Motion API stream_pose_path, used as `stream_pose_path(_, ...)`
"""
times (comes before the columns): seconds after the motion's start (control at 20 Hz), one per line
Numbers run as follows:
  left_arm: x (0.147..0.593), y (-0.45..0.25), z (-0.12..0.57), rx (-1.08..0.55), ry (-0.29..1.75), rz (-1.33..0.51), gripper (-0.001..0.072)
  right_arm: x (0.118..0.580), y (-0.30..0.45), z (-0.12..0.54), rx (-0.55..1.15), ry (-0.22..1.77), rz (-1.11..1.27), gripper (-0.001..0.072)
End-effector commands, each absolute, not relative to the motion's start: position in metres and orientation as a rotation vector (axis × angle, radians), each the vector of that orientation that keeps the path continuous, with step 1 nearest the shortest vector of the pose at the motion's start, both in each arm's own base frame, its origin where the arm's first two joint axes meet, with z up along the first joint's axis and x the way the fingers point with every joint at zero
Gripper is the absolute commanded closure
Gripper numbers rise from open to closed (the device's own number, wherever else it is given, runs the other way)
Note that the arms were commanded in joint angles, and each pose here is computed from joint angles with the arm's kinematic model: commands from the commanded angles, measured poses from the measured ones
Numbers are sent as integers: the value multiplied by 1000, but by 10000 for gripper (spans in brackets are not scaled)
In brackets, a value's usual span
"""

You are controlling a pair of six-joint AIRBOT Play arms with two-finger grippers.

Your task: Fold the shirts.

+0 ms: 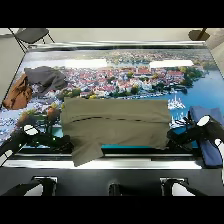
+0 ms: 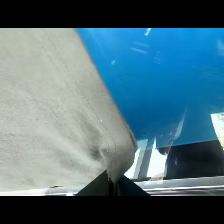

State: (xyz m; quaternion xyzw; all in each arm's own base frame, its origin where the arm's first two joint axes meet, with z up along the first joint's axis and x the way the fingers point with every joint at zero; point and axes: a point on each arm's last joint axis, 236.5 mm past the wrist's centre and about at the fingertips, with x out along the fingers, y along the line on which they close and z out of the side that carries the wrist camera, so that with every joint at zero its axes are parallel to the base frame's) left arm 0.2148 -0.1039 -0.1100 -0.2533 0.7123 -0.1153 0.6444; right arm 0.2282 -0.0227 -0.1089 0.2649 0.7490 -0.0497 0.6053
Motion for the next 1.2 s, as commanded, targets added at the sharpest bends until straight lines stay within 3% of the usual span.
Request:
stream_pose_path(0.0, 226, -104, -98, -550, 1580, -299, 680, 235, -27, -106, 583, 1713, -98, 671)
stream_pose_path(0.15, 265, -95, -47, -471, 1434, -337, 682, 264, -36, -83, 550, 1638, -75, 672)
stream_pose_path(0.25, 296, -86, -8, -432, 1343, -328, 684, 303, -41, -56, 543, 1519, -60, 673)
stream_pose_path(0.4, 351, -67, 35, -348, 1221, -296, 684, 374, -47, -13, 401, 1314, -54, 673)
stream_pose_path(0.55, 405, -64, 43, -333, 1207, -305, 684, 436, -38, 2, 280, 1222, -54, 673)
stream_pose_path(0.7, 444, -64, 17, -336, 1293, -332, 683, 475, -26, -21, 254, 1250, -55, 672)
stream_pose_path(0.9, 478, -63, -18, -354, 1371, -342, 683, 493, -27, -54, 320, 1295, -97, 670)
stream_pose_path(1.15, 472, -72, -62, -381, 1480, -360, 675, 486, -19, -71, 353, 1355, -83, 658)
